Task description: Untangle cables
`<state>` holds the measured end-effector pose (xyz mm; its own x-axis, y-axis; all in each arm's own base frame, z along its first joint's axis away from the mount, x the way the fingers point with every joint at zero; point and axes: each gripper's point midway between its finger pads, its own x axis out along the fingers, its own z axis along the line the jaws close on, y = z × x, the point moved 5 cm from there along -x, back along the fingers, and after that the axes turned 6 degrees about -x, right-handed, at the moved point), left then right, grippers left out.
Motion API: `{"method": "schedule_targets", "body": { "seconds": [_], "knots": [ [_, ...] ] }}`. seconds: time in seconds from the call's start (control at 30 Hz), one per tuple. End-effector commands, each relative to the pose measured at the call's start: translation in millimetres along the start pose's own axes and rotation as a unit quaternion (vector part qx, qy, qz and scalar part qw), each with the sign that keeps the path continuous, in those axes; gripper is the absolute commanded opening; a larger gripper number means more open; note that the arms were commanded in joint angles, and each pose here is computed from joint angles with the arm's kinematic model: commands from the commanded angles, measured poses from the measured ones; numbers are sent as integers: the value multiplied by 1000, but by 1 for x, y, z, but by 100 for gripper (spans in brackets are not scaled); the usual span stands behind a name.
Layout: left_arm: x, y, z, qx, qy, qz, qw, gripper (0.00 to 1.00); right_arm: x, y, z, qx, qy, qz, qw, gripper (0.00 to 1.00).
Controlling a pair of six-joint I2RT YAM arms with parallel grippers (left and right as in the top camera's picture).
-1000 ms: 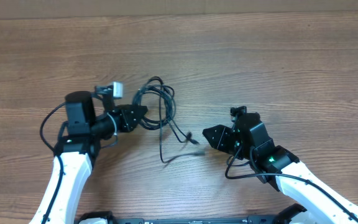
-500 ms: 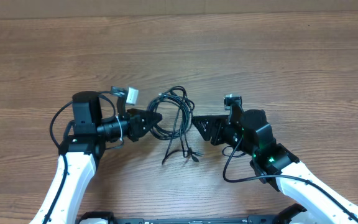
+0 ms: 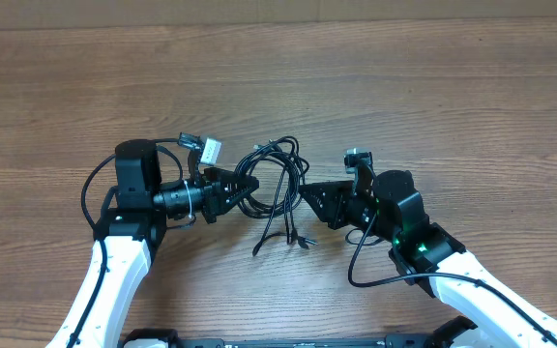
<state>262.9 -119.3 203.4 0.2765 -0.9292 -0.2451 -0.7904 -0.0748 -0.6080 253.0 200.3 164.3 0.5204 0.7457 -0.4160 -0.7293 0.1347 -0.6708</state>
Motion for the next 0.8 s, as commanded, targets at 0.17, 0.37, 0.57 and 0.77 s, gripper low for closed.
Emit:
{"method": "schedule_targets", "body": {
  "seconds": [0.17, 0.37, 0.57, 0.77],
  "knots": [
    [5, 0, -46, 91, 136, 29, 986, 4, 4, -2, 23, -28, -40, -13, 999, 35],
    [18, -2, -66, 113, 171, 44, 978, 5, 14, 9, 7, -4, 49, -21, 999, 37],
    [9, -24, -90, 157, 207, 29, 965, 4, 12, 22, -34, 44, 159, -6, 986, 44],
    [4, -30, -90, 164, 201, 18, 966, 4, 7, 20, -45, 54, 176, -7, 983, 52]
  ]
}}
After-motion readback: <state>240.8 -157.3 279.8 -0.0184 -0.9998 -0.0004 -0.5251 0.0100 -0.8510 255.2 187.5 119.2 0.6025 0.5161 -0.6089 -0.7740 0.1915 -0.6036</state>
